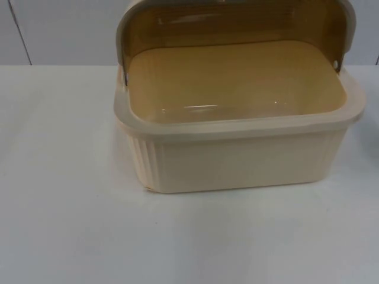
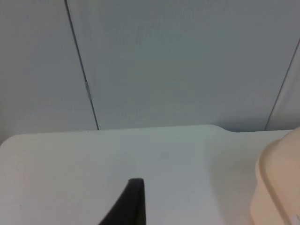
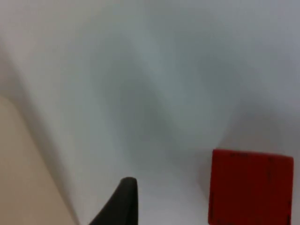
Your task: Open the box lid with the left hand, place the block into the box with the right hand, then close the box lid with the left hand.
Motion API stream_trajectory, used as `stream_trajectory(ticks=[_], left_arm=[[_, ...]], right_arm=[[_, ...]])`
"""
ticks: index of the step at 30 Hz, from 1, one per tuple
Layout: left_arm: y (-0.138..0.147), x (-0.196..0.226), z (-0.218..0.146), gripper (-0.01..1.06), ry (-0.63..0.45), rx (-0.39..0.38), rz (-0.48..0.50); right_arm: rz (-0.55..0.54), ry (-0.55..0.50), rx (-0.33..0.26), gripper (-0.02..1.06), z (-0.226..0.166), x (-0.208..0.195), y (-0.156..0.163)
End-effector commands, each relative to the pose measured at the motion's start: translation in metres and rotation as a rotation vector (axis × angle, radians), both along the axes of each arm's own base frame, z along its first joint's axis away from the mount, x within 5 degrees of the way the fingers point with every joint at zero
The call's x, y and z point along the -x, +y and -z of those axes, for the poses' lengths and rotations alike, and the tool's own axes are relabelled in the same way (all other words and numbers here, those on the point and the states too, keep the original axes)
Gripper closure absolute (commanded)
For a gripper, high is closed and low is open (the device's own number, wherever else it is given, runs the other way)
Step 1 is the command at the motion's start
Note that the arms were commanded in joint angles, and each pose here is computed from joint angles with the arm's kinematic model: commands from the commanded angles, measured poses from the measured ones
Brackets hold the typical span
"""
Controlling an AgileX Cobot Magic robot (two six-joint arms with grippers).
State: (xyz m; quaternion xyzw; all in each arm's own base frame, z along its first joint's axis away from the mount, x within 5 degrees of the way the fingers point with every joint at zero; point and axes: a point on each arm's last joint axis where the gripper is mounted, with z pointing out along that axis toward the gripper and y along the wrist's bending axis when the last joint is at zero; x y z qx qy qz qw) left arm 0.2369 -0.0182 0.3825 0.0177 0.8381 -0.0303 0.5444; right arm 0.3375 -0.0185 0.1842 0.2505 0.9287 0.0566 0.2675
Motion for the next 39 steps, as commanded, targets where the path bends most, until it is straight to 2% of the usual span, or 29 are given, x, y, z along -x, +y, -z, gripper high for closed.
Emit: stream_trajectory(ticks=[1, 4, 6, 10, 12, 14, 18, 25, 34, 39], left_arm=[[0.001, 0.001, -0.002, 0.00, -0.009, -0.005, -0.004], [0.001, 0.001, -0.002, 0.00, -0.009, -0.005, -0.004], [0.001, 0.001, -0.002, 0.00, -0.009, -0.005, -0.004], [0.001, 0.001, -0.002, 0.00, -0.009, -0.005, -0.004], [0.001, 0.001, -0.002, 0.00, -0.009, -0.005, -0.004], [0.001, 0.001, -0.002, 0.00, -0.009, -0.005, -0.004], [0.001, 0.001, -0.002, 0.00, -0.012, -0.006, -0.004], [0.001, 0.001, -0.002, 0.00, -0.012, -0.006, -0.004], [0.001, 0.001, -0.002, 0.00, -0.013, -0.011, -0.004], [0.002, 0.001, -0.002, 0.00, -0.013, -0.024, -0.005]], right_arm=[[0.000, 0.037, -0.007, 0.00, 0.014, -0.004, 0.002], [0.022, 0.119, -0.022, 0.02, 0.032, -0.005, 0.002], [0.039, 0.134, -0.031, 0.04, 0.036, -0.005, 0.002], [0.091, 0.139, -0.027, 0.16, 0.040, -0.005, 0.000], [0.115, 0.130, -0.002, 0.25, 0.039, -0.006, -0.003], [0.102, 0.139, 0.030, 0.25, 0.042, -0.007, -0.005], [0.085, 0.157, 0.045, 0.25, 0.049, -0.007, -0.006], [0.082, 0.100, 0.027, 0.25, 0.049, -0.013, -0.004], [0.079, 0.081, 0.023, 0.25, 0.048, -0.014, -0.004], [0.115, 0.084, -0.009, 0.25, 0.055, -0.016, -0.003]])
